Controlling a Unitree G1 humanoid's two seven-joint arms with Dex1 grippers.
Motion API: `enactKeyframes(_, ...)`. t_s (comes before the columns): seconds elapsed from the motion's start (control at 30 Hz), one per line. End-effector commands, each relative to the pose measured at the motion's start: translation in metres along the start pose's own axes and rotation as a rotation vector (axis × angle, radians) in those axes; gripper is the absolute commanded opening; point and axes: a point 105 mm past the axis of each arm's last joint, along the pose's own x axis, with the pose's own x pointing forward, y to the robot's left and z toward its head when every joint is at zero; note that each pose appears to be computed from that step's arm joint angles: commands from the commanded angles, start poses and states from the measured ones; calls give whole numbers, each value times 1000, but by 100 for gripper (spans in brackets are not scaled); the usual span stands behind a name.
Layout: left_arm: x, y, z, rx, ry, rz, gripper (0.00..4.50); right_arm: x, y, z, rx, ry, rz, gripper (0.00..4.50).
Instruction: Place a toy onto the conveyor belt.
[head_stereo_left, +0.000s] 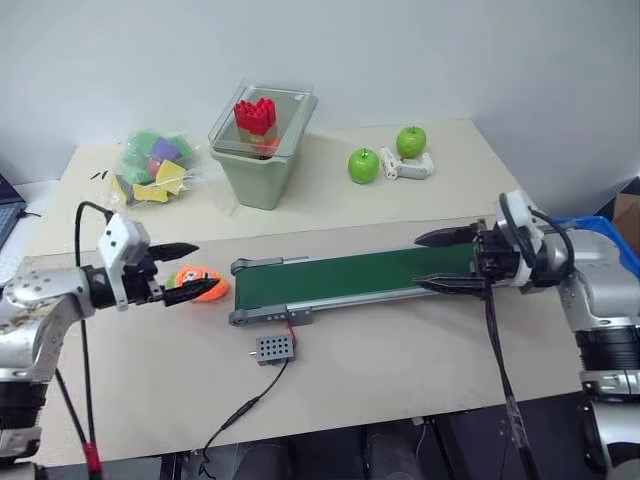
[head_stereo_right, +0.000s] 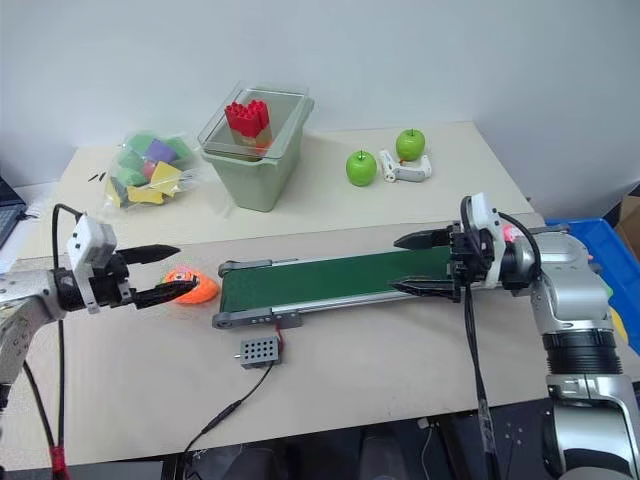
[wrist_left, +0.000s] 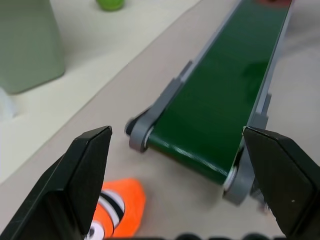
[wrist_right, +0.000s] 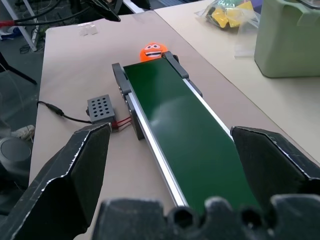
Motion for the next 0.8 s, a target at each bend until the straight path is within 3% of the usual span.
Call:
enactKeyframes(0.03,9,-9,22,26,-62,-60,446,-2,-1,11,-56,-12,2,450)
enactKeyframes(0.27,16,-11,67,1,-207,-93,446,-4,-1,11,-57,-7,-1,450)
enactKeyframes(0.57,22,-25,73,28,-182,-152,446,-3,-1,12,-58,-7,-2,450)
enactKeyframes(0.8,24,-17,76,49,-185,-117,446,-3,-2,13,-62,-10,-5,450)
